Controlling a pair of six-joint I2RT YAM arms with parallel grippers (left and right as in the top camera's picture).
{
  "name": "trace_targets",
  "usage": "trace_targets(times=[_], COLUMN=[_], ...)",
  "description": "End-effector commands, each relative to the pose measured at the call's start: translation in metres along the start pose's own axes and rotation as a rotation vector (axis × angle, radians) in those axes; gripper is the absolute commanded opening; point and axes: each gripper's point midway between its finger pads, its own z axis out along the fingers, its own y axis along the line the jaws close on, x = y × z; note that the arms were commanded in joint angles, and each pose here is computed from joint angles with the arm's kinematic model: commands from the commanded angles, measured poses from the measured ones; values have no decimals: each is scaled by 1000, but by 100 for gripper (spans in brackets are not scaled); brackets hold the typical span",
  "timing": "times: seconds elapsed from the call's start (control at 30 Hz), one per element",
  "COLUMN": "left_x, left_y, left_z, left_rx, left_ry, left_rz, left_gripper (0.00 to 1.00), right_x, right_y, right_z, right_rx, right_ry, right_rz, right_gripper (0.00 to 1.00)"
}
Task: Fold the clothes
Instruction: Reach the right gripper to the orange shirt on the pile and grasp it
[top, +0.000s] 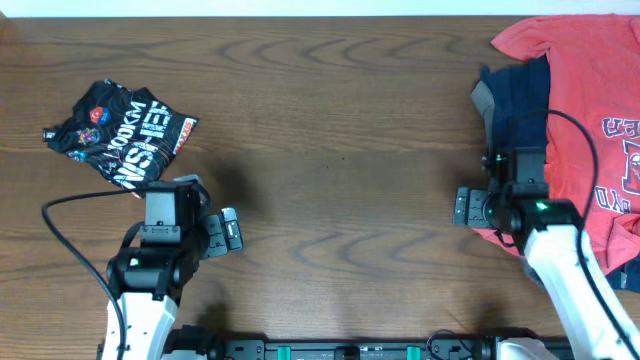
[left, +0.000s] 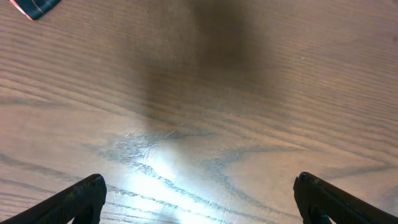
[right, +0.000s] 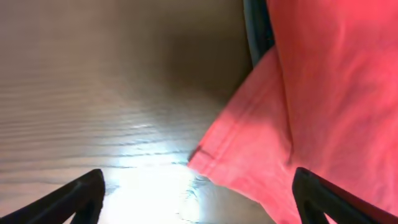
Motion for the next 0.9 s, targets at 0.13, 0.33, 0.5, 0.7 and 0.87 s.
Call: trace_targets(times=[0.13, 0.33, 0.5, 0.7, 0.87], left_x=[-5, -5, -5, -5, -5], left_y=[-4, -4, -4, -4, -4], left_z=[-2, -2, -2, -2, -2], left_rx=[14, 14, 13, 14, 13], left_ry=[-4, -4, -3, -4, -4], left_rz=[-2, -2, -2, -2, -2], left_gripper=[98, 98, 98, 98, 98], right_x=[19, 29, 37, 40, 42], right_y=[-16, -19, -33, -33, -33], right_z=[36, 62, 69, 68, 68], right_rx=[107, 144, 237, 239, 237], right_ry=[141, 208, 237, 252, 259], right_rz=[42, 43, 93, 91, 90], right_gripper=[94, 86, 65, 29, 8])
